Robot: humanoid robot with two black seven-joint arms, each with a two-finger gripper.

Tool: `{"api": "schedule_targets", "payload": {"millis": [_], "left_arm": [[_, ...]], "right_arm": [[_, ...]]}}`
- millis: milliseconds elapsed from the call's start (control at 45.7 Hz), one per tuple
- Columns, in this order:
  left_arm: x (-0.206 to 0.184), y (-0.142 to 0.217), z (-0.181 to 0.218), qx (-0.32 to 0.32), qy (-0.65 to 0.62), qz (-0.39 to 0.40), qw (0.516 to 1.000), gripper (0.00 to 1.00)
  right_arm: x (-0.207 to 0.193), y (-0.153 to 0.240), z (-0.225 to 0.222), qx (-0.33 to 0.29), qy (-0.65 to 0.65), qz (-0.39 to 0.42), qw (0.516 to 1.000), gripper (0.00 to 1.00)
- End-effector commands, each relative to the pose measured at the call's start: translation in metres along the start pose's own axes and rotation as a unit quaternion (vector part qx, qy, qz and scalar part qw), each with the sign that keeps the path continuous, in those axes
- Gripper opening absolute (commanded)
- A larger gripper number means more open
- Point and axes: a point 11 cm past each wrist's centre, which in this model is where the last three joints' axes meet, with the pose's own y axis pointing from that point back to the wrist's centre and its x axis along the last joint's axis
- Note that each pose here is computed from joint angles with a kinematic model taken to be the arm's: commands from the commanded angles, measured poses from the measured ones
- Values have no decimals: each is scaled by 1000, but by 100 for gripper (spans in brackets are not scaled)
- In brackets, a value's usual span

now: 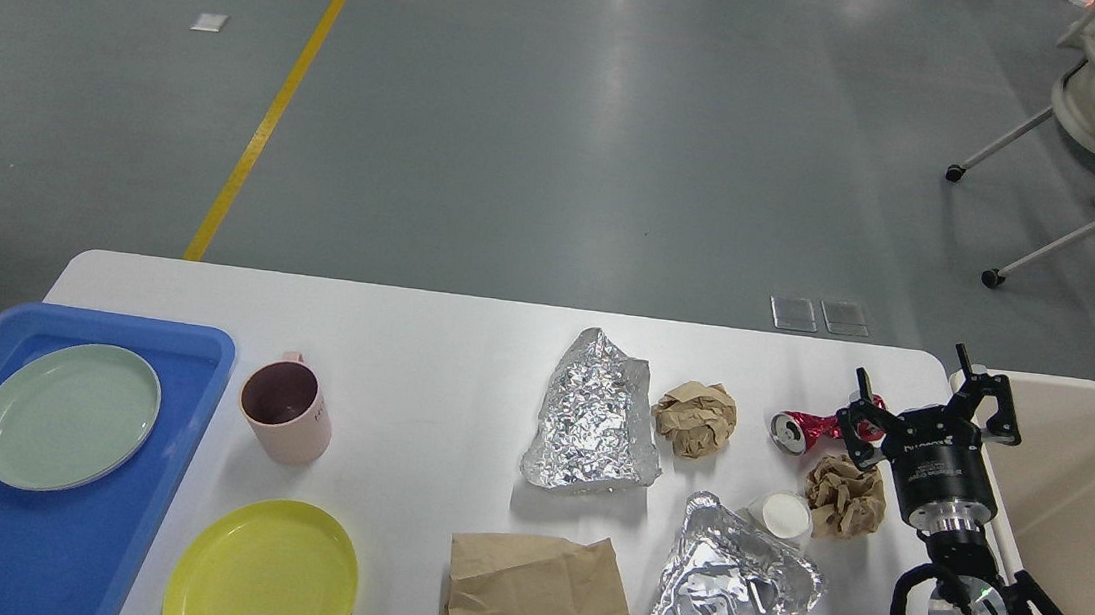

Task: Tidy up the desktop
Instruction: 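Release the dark green mug in the tray corner nearest the robot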

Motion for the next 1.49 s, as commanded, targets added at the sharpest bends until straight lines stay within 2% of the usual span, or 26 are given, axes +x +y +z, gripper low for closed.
{"api": "schedule_targets", "payload": {"millis": [0,416,526,591,635,723,745,854,1007,1073,1182,1204,1248,1270,1467], "left_arm": [[-2,-2,0,-1,1,-3,1000,27],[-19,-23,10,-12,-3,-14,1000,27],[-19,-22,9,-11,-2,-12,1000,30],[-17,-21,7,-10,-2,-6,1000,37],[-16,-21,5,-9,-2,0,1000,45],[-14,-20,7,-18,9,8,1000,80],[-14,-20,8,-22,15,8,1000,84],[-14,-20,11,-42,53,10,998,91],[-15,-20,10,-48,66,11,997,93],[-15,-20,9,-44,66,11,997,86],[-18,-19,4,-29,65,-2,997,49],[-20,-19,2,-26,65,-8,997,37],[-22,-18,1,-20,66,-21,997,4],[-23,-17,0,-15,66,-27,997,0],[-20,-13,-7,10,70,-28,997,0]], "right_arm": [[0,0,0,0,0,0,1000,100],[0,0,0,0,0,0,1000,100],[0,0,0,0,0,0,1000,100],[0,0,0,0,0,0,1000,100],[0,0,0,0,0,0,1000,100],[0,0,0,0,0,1,1000,100],[0,0,0,0,0,0,1000,100],[0,0,0,0,0,0,1000,100],[0,0,0,0,0,0,1000,100],[0,0,0,0,0,0,1000,100],[0,0,0,0,0,0,1000,100],[0,0,0,0,0,0,1000,100],[0,0,0,0,0,0,1000,100],[0,0,0,0,0,0,1000,100],[0,0,0,0,0,0,1000,100]]}}
